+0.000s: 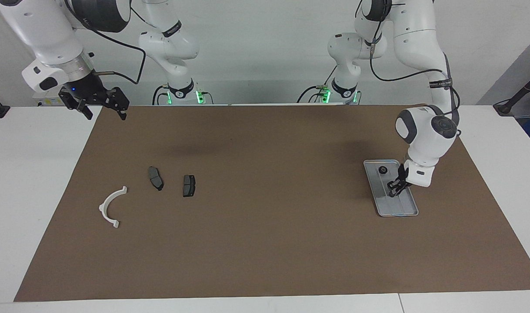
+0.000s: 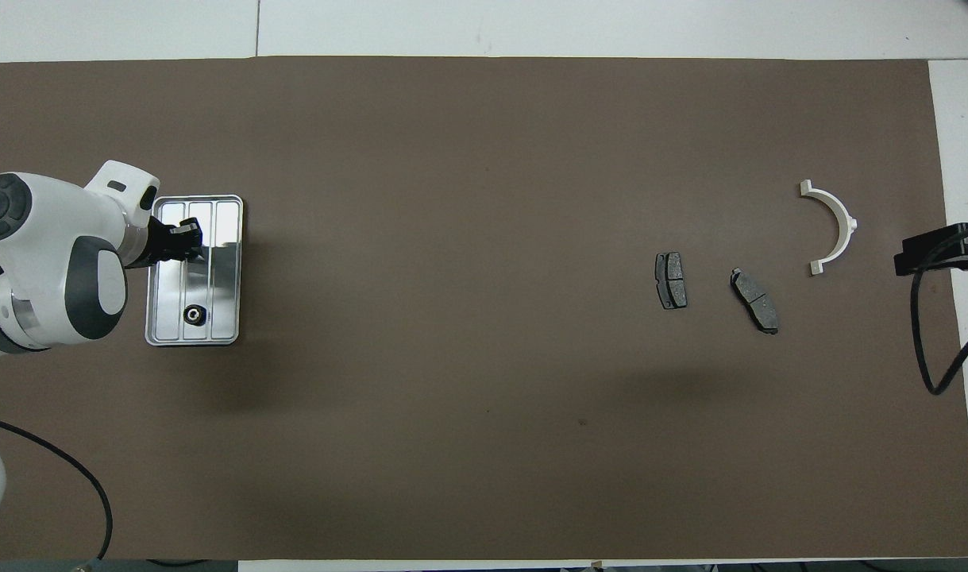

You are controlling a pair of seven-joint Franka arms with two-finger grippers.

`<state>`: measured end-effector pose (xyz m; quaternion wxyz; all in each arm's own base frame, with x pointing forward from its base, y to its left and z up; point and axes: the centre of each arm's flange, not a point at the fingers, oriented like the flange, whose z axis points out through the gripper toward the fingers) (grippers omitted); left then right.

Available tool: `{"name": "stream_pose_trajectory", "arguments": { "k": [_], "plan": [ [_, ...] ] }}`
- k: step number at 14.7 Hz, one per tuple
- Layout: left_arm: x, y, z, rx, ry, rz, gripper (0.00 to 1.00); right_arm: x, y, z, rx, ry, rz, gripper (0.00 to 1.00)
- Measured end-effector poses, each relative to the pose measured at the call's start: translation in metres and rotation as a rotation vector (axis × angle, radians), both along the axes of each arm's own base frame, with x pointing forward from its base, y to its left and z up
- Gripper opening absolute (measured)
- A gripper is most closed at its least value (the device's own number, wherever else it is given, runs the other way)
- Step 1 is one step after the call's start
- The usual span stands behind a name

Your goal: Pick bearing gear from pile to tray

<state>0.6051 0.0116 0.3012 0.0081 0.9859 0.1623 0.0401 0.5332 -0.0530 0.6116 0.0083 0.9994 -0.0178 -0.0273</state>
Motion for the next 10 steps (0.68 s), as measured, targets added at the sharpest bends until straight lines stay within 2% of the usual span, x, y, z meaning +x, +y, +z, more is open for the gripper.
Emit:
{"name": "stream_pose_trajectory", "arguments": {
  "k": [2, 3, 5, 8, 10],
  "plan": [
    [0.000, 0.000, -0.001, 0.000, 0.000, 0.005, 0.24, 0.000, 0.000, 0.000, 0.000, 0.000, 0.000, 1.00],
    [0.000, 0.000, -0.001, -0.001, 0.000, 0.011, 0.30, 0.000, 0.000, 0.000, 0.000, 0.000, 0.000, 1.00],
    [0.000, 0.000, -0.002, -0.001, 0.000, 0.018, 0.33, 0.000, 0.000, 0.000, 0.000, 0.000, 0.000, 1.00],
    [0.004, 0.000, 0.005, -0.002, -0.004, 0.023, 0.63, 0.000, 0.000, 0.000, 0.000, 0.000, 0.000, 1.00],
    [0.015, 0.004, 0.029, -0.007, 0.028, 0.031, 0.86, 0.000, 0.000, 0.000, 0.000, 0.000, 0.000, 1.00]
  ]
}}
